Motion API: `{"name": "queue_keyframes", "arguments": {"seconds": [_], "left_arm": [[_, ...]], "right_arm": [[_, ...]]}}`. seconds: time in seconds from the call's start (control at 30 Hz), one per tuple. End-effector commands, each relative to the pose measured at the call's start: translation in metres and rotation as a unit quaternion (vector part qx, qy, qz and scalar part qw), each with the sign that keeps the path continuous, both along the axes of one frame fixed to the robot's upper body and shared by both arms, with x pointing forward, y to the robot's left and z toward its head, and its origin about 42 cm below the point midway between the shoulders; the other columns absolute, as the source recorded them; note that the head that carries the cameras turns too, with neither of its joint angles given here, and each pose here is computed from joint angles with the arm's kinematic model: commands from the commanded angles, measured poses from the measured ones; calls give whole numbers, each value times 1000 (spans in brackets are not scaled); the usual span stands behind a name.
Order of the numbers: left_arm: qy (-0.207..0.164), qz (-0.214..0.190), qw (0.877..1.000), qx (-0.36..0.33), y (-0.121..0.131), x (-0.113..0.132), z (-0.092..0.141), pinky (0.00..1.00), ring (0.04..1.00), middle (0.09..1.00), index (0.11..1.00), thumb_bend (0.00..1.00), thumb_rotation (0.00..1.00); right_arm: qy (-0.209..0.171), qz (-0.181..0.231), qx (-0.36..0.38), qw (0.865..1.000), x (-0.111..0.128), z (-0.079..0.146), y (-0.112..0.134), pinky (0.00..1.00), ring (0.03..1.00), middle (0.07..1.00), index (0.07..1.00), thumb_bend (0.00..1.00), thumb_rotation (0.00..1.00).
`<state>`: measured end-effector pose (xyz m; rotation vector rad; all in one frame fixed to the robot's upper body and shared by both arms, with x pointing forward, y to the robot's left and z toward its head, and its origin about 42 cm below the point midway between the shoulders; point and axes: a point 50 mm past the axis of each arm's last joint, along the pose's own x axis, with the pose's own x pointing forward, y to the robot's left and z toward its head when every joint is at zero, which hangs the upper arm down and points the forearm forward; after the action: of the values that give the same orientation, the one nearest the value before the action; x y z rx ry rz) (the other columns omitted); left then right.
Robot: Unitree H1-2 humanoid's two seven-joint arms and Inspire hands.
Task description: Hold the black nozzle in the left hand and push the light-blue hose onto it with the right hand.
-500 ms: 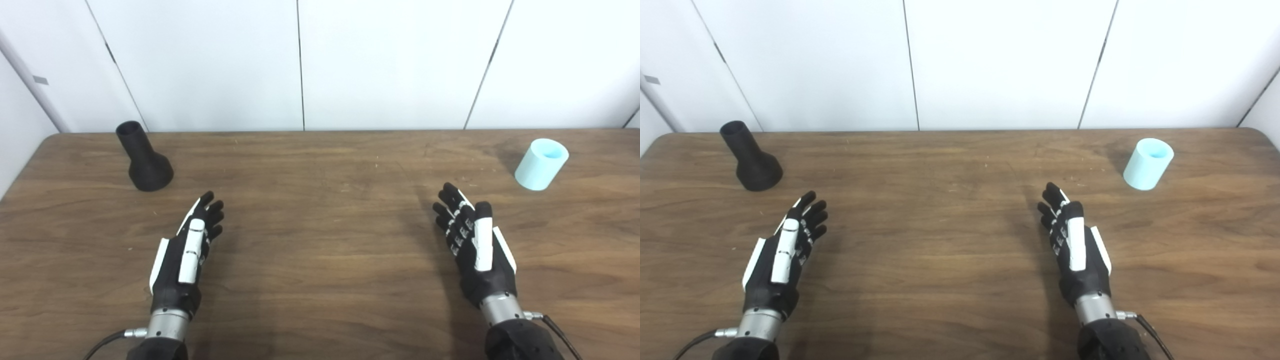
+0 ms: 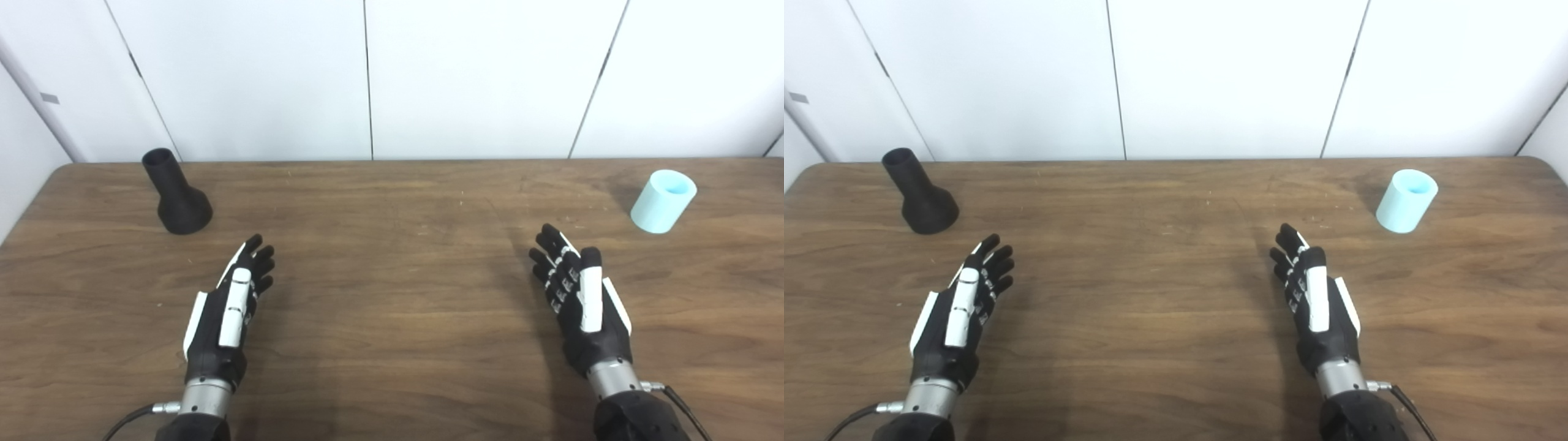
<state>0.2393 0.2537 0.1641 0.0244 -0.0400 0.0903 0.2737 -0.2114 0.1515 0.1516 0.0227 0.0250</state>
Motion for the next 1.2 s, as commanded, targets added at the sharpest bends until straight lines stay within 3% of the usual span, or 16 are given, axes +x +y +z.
{"name": "queue_keyframes", "arguments": {"seconds": [0.0,1.17], "left_arm": [[-20,-5,1000,10,1,-3,7,908,910,893,875,354,979],[-18,-2,1000,13,-4,-4,4,900,906,886,870,343,976]], "right_arm": [[-40,6,0,999,6,16,2,962,940,946,935,584,1000],[-39,6,2,999,5,15,-1,958,938,942,933,585,1000]]}}
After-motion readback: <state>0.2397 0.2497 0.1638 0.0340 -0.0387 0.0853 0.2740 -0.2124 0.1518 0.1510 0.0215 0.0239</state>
